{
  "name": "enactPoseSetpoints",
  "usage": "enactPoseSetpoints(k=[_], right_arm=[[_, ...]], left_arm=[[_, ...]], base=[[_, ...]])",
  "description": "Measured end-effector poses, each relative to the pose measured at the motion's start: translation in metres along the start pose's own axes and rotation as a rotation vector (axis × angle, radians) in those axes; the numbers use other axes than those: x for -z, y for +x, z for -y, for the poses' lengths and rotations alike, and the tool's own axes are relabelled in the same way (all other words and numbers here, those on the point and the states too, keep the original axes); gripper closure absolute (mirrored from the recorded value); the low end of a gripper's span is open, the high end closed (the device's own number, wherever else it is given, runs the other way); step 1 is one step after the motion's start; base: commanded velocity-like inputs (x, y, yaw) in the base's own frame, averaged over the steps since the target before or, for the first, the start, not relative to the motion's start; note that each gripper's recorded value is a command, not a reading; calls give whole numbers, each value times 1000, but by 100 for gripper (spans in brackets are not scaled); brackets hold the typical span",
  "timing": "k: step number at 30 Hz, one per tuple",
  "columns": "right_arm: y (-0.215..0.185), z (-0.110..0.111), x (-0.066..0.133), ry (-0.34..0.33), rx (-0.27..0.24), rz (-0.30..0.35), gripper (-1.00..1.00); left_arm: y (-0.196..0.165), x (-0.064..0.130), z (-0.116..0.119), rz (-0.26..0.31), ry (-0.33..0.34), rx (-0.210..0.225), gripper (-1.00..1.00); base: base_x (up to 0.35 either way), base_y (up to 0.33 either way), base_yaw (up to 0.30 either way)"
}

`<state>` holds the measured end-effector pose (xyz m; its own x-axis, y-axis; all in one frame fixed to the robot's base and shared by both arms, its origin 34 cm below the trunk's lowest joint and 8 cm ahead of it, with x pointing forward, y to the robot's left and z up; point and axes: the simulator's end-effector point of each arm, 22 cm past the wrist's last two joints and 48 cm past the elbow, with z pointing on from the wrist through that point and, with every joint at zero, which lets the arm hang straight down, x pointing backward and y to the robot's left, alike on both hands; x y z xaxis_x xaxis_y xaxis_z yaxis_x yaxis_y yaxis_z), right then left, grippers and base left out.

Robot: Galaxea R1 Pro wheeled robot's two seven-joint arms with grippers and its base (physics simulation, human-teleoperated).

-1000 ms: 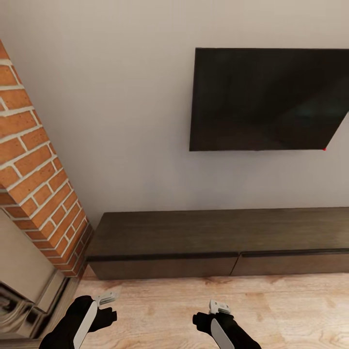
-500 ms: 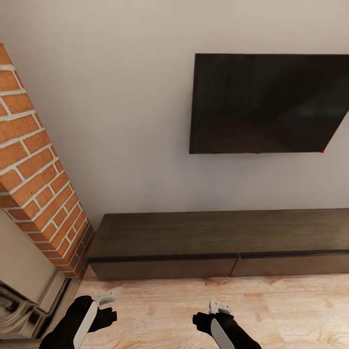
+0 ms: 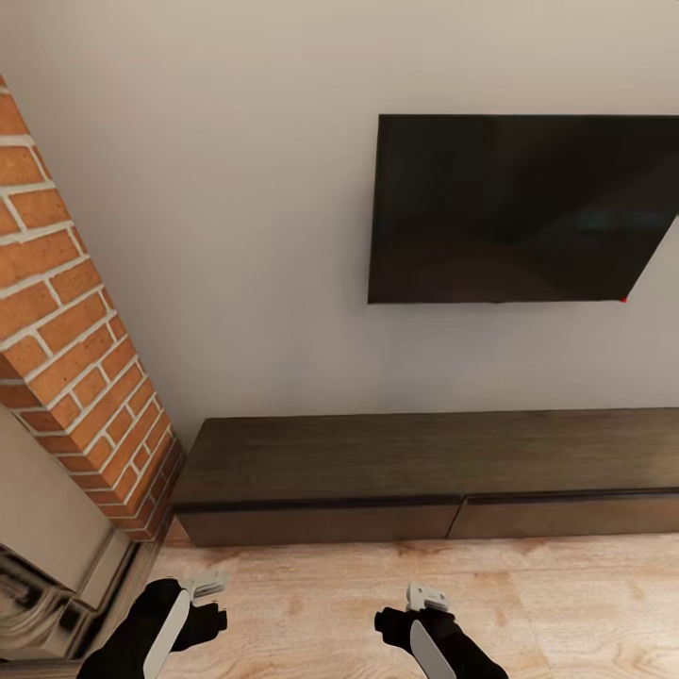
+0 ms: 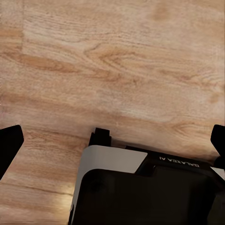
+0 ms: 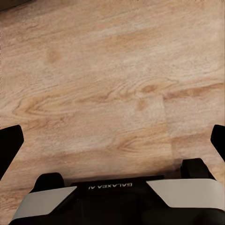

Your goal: Place each of the two pumpkins and all three candles from the living room inside a cabinet in the living room (use any cabinet), then make sure every cabinet is closed, and position the cauldron so it is next to a table in the living room.

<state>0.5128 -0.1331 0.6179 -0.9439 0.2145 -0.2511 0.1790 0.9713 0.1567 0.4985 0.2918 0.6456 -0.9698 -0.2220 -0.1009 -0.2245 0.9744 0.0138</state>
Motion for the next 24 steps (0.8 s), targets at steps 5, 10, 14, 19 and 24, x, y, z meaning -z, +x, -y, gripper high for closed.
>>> enactPoseSetpoints(k=[5, 10, 14, 19, 24], right_arm=[[2, 2, 5, 9, 7, 6, -100], [40, 38, 3, 66, 2, -36, -100], [58, 81, 6, 126, -6, -45, -100], [106, 124, 13, 192, -11, -108, -100], [143, 150, 21, 242, -17, -116, -100]], left_arm=[[31, -17, -15, -35, -29, 16, -100], [66, -33, -27, -65, -60, 24, -100], [100, -42, -37, -100, -83, 27, -100], [138, -49, -59, -118, -125, 33, -100], [168, -51, -84, -108, -170, 37, -100]], base=[[0, 0, 0], [0, 0, 0], [0, 0, 0], [0, 0, 0], [0, 0, 0]])
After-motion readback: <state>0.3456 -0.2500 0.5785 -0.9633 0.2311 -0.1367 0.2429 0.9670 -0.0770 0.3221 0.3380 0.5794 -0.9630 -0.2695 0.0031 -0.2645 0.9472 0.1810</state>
